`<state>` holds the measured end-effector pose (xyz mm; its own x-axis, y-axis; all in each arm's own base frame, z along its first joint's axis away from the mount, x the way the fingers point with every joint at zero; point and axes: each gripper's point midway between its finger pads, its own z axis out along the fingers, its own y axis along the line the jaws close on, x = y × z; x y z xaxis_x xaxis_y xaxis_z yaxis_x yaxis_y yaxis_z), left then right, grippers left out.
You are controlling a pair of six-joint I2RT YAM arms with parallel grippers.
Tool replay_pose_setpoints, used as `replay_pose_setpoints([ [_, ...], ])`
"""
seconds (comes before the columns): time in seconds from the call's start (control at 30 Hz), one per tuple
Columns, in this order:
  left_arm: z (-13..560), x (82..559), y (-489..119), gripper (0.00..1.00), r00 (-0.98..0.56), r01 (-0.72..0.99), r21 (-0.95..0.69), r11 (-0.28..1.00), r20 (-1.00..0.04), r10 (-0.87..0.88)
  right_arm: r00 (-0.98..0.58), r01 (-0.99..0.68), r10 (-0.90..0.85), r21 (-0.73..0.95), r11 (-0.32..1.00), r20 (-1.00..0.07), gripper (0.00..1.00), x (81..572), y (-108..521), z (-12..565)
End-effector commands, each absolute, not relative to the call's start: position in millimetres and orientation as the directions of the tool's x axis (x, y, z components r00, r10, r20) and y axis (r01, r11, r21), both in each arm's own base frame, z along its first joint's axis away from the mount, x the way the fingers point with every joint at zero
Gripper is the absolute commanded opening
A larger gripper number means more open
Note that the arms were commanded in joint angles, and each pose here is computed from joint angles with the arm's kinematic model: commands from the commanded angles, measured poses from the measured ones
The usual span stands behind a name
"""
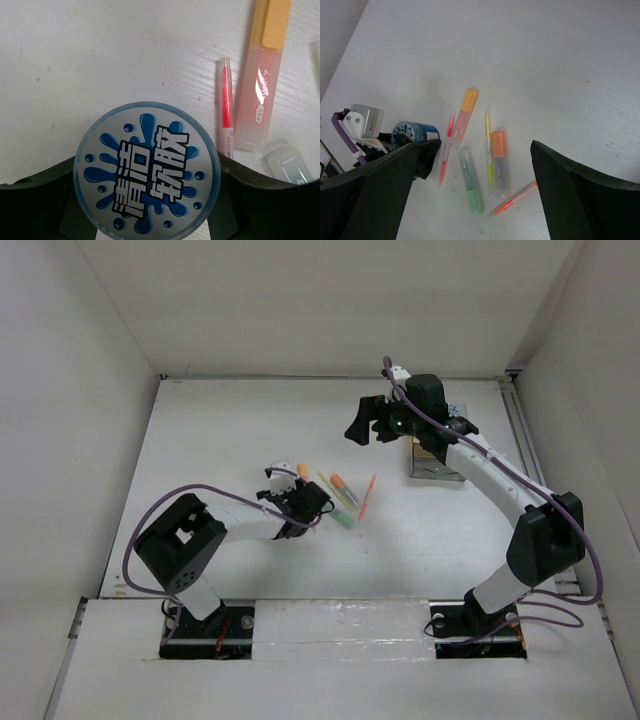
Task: Sort the stationery into containers
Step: Grab a piece of stationery with the left arm
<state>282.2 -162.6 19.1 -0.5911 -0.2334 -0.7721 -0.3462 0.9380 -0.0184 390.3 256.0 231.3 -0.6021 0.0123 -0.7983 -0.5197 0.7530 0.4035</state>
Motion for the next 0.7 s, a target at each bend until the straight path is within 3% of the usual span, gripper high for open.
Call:
replay_pose_setpoints([
  [0.0,13.5,282.9,-168.2,0.0,-0.629,-0.331,0.003,0.944,-0.747,-0.218,-0.556,-0.553,0.029,0.396,0.733,-0.831,1.0,395.0,259.2,244.8],
  [0.13,29.9,277.5,-176.6,0.0,-0.637,-0.282,0.012,0.959,-0.75,-0.178,-0.544,-0.552,0.039,0.393,0.736,-0.838,1.0,391.1,252.8,251.5],
  [0.4,124.6,255.8,-225.9,0.0,-0.604,0.154,-0.269,0.951,-0.787,-0.124,-0.53,-0.574,0.058,0.408,0.71,-0.846,1.0,372.5,244.1,264.1],
  [0.47,146.9,251.7,-230.4,0.0,-0.572,0.249,-0.268,0.931,-0.816,-0.083,-0.542,-0.562,0.075,0.427,0.708,-0.837,1.0,366.3,242.5,261.3],
  [0.67,167.4,238.0,-245.3,0.0,-0.582,0.336,-0.281,0.899,-0.813,-0.037,-0.556,-0.559,0.091,0.453,0.694,-0.826,1.0,356.7,238.7,265.2],
])
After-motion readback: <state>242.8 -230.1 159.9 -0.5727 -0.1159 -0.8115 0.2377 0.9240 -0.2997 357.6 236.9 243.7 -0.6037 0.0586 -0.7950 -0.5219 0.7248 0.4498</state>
